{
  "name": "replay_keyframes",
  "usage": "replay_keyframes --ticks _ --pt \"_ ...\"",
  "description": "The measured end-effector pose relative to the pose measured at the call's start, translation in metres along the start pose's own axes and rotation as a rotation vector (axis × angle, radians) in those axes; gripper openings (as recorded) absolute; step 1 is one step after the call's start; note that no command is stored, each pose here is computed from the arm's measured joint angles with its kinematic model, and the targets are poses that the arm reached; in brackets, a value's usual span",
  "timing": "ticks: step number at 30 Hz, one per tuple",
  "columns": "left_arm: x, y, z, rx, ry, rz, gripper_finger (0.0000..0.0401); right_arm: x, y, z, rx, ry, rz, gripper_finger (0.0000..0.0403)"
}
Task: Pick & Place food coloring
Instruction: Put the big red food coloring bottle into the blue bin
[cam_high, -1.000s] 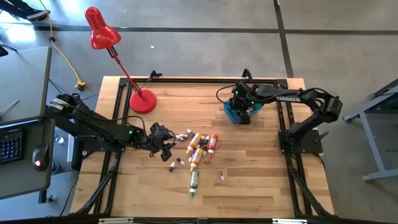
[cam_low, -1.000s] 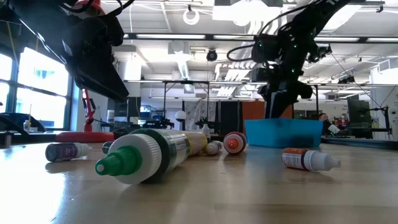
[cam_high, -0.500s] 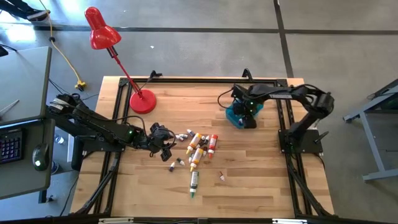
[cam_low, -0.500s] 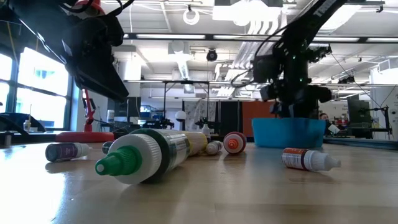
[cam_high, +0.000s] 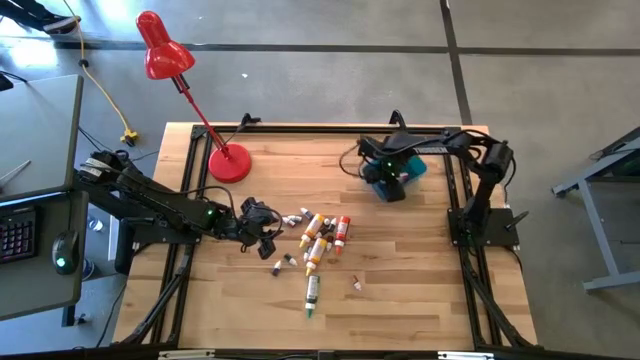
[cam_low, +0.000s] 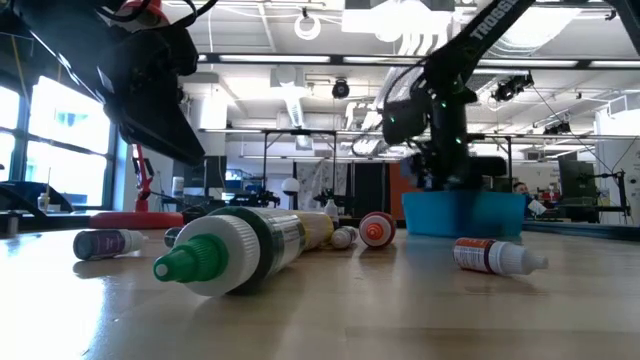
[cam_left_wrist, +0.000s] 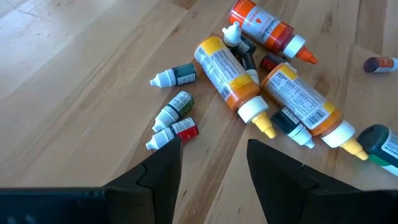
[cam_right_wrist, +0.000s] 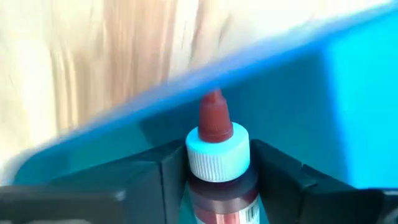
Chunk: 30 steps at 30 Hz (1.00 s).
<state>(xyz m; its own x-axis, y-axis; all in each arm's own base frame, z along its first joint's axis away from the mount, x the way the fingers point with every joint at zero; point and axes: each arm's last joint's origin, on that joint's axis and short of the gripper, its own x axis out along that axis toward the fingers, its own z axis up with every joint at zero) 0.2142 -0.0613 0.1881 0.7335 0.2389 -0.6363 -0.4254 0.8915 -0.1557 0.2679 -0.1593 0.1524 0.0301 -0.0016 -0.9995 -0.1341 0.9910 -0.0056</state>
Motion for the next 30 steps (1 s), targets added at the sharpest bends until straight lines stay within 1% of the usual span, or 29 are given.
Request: replay_keyframes --ticks 2,6,12,17,22,24,26,28,30 --pt "0.0 0.0 0.0 0.0 0.0 0.0 0.0179 -0.008 -0.005 0.005 0.003 -0.048 -0.001 0.0141" --pt "0.0 0.0 0.0 0.003 0.003 -0.001 0.0179 -0.017 -0.01 0.011 0.012 -0.076 -0.034 0.0141" --pt "0.0 0.0 0.0 0.021 0.005 -0.006 0.0179 -0.031 -0.016 0.018 0.081 -0.115 -0.056 0.0141" --pt "0.0 0.0 0.0 0.025 0.005 -0.007 0.0179 -0.054 -0.024 0.032 0.09 -0.223 -0.06 0.0147" --pt "0.0 0.0 0.0 0.025 0.005 -0.007 0.0179 -0.078 -0.033 0.041 0.096 -0.323 -0.077 0.0141" --pt "0.0 0.0 0.0 0.025 0.005 -0.007 0.0179 -0.087 -0.036 0.041 0.114 -0.371 -0.063 0.0141" --pt "0.0 0.0 0.0 0.025 0.005 -0.008 0.0179 -0.095 -0.036 0.037 0.118 -0.429 -0.016 0.0144" --pt "0.0 0.0 0.0 0.024 0.004 -0.008 0.0179 -0.106 -0.034 0.028 0.138 -0.473 0.002 0.0146" --pt "0.0 0.0 0.0 0.021 0.005 -0.008 0.0179 -0.117 -0.03 0.014 0.175 -0.491 -0.01 0.0146"
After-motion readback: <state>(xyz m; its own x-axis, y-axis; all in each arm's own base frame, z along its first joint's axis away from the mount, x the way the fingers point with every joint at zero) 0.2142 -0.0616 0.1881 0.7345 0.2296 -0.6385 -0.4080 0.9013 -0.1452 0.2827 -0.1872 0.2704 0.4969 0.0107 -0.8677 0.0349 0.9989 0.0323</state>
